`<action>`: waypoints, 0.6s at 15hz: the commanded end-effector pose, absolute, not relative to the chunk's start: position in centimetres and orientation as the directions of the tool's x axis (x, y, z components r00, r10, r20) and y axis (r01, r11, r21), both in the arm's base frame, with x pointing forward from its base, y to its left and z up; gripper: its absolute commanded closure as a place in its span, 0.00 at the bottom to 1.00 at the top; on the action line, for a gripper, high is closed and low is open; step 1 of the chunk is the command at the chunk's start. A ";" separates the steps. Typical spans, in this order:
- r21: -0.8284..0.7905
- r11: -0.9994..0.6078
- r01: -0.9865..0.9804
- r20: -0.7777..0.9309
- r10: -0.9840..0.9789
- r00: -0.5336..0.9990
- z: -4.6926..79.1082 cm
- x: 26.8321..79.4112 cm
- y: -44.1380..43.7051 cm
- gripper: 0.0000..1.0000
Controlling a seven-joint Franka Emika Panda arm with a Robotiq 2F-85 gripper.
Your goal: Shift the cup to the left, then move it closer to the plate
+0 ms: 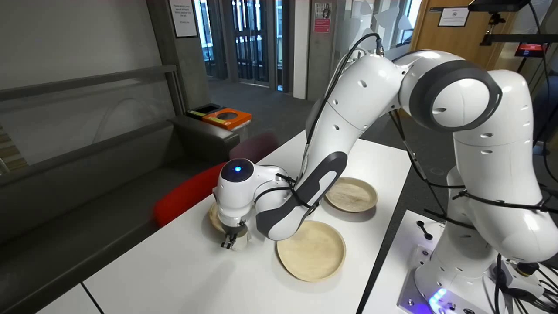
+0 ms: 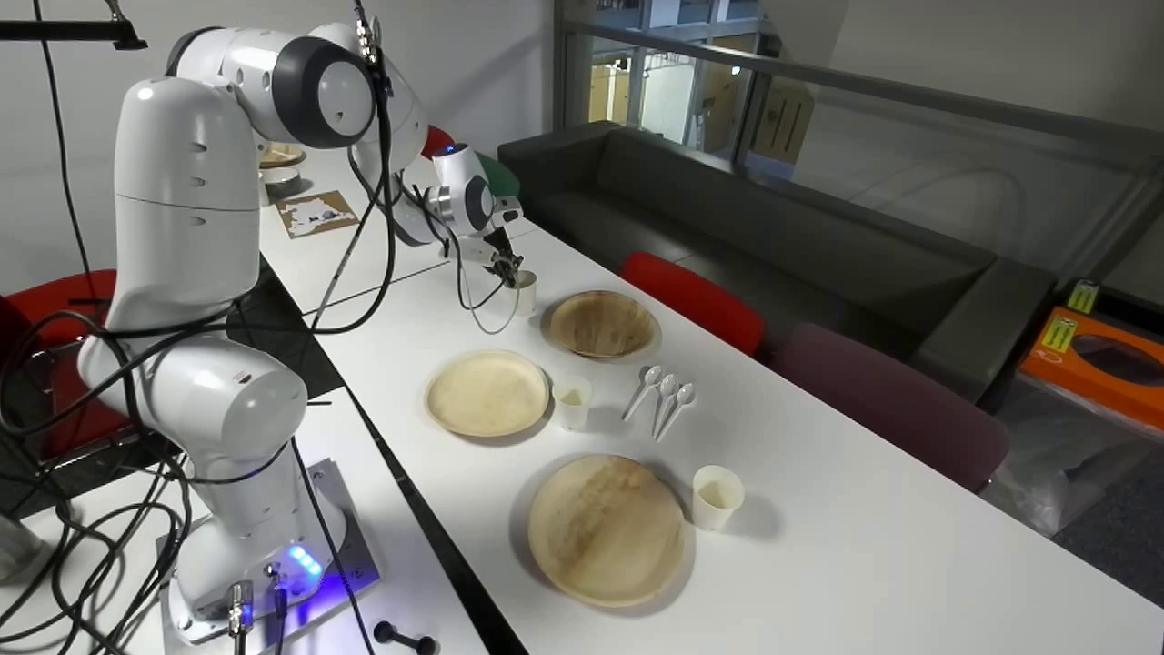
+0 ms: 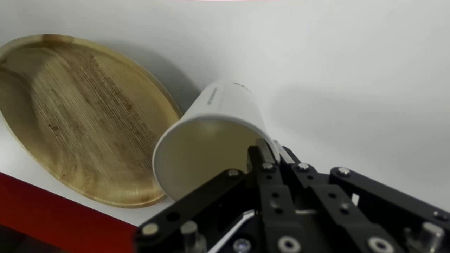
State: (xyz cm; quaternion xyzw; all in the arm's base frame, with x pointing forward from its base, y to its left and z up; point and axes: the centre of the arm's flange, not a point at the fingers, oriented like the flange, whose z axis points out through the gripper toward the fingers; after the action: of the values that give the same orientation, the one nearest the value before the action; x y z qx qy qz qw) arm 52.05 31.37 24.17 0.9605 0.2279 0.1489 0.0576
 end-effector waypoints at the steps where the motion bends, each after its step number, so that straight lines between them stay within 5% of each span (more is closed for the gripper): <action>1: 0.224 -0.888 0.402 0.304 0.456 0.837 23.8 53.8 32.2 0.99; 9: 0.245 -0.881 0.406 0.293 0.466 0.835 21.4 55.2 33.3 0.99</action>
State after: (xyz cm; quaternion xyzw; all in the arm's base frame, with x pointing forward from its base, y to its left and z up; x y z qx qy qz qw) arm 54.62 32.22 21.91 0.9561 0.2292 0.1630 0.0820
